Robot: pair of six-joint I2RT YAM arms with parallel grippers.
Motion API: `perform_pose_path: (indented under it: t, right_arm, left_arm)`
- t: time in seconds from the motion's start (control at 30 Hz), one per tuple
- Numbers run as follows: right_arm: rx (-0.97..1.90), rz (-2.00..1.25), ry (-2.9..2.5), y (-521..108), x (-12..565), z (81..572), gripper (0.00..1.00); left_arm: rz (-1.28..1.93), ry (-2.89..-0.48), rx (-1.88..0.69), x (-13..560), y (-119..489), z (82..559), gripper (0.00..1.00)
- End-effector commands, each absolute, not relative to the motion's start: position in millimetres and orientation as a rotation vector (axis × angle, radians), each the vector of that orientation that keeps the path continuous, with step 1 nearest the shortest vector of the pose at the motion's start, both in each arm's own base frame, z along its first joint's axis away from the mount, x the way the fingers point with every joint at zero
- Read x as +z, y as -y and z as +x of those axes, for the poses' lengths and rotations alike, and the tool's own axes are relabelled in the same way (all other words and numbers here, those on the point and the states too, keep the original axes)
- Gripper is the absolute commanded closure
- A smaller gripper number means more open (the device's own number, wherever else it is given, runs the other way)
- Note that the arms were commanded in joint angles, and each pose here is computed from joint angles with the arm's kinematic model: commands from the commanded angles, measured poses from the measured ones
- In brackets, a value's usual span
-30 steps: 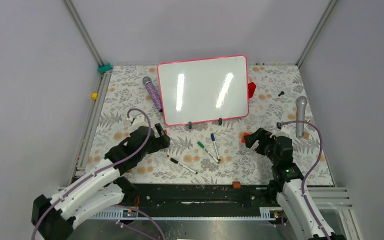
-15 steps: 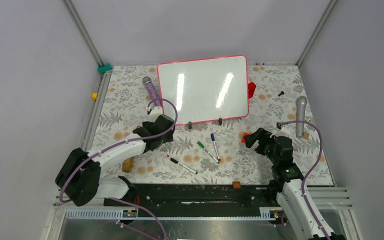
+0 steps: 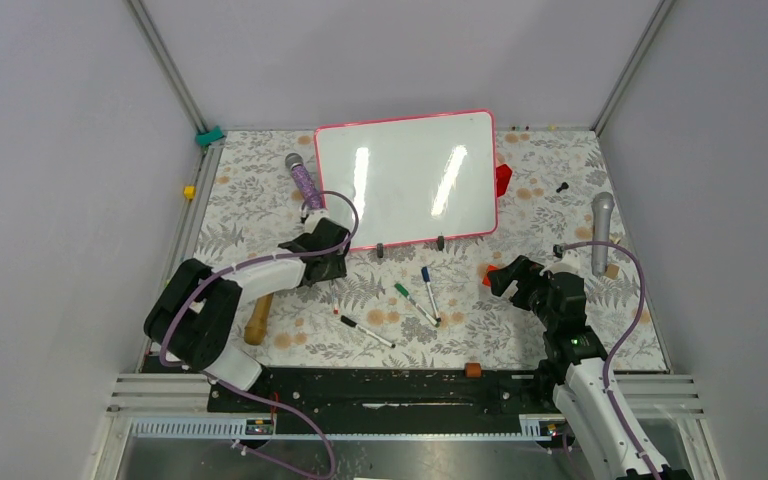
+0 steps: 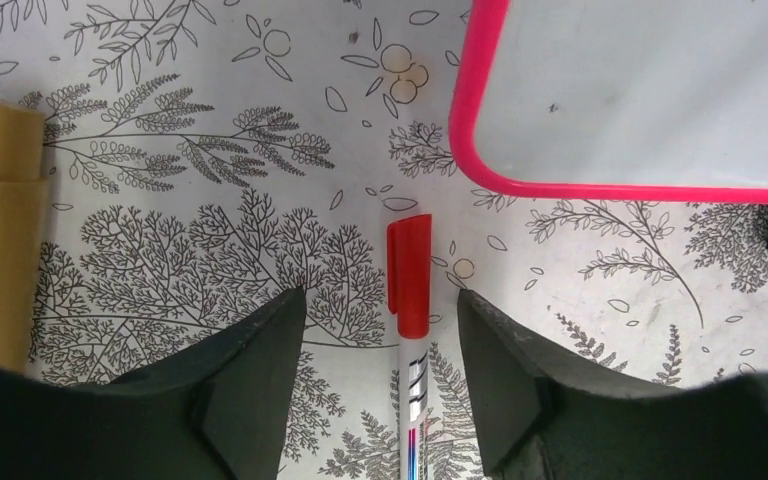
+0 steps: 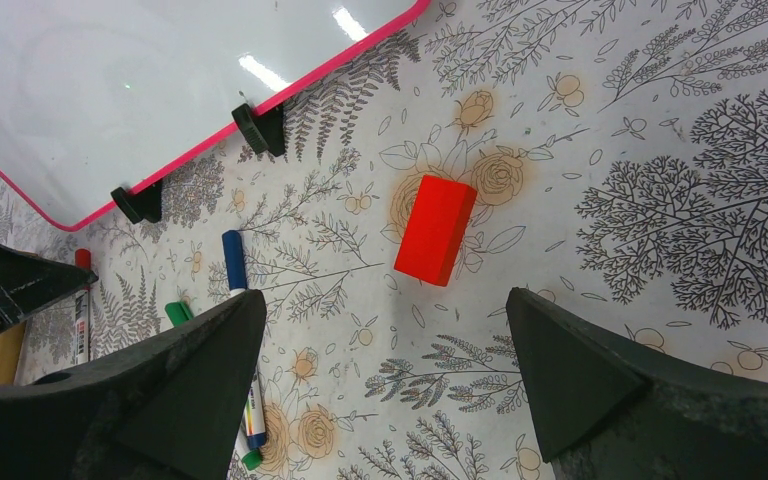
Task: Write a sentence on the whiteboard
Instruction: Open the whiteboard marker at the center of the board.
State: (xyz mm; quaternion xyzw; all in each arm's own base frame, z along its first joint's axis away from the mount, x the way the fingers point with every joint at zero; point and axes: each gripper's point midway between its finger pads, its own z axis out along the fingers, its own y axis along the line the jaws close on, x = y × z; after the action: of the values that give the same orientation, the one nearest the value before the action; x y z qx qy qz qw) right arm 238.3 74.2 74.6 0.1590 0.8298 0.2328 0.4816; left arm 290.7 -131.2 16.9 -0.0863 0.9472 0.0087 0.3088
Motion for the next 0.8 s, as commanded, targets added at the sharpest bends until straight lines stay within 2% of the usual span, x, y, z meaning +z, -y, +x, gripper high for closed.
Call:
perform_pose_path:
  t: [0.0, 0.13, 0.2, 0.27, 0.3, 0.5, 0.77]
  right_arm:
    - [0.592, 0.349, -1.962, -78, 96, 246, 0.01]
    - [0.589, 0.35, -1.963, -78, 95, 246, 0.01]
    - [0.588, 0.351, -1.963, -77, 95, 246, 0.01]
    - [0.586, 0.353, -1.963, -77, 95, 246, 0.01]
    - [0.587, 0.35, -1.963, -77, 95, 246, 0.01]
    - [0.586, 0.362, -1.957, -76, 96, 247, 0.01]
    - [0.558, 0.419, -1.979, -71, 100, 248, 0.01]
  left_arm:
    - [-0.207, -2.497, -0.078, 19, 150, 305, 0.47]
    - [-0.216, -2.508, -0.097, 15, 153, 302, 0.63]
    - [-0.226, -2.504, -0.105, 15, 153, 302, 0.77]
    - [-0.234, -2.495, -0.11, 16, 151, 300, 0.95]
    - [-0.237, -2.489, -0.114, 17, 151, 299, 0.98]
    - [-0.282, -2.464, -0.159, 34, 149, 292, 1.0]
    - [-0.318, -2.346, -0.408, 82, 158, 277, 1.0]
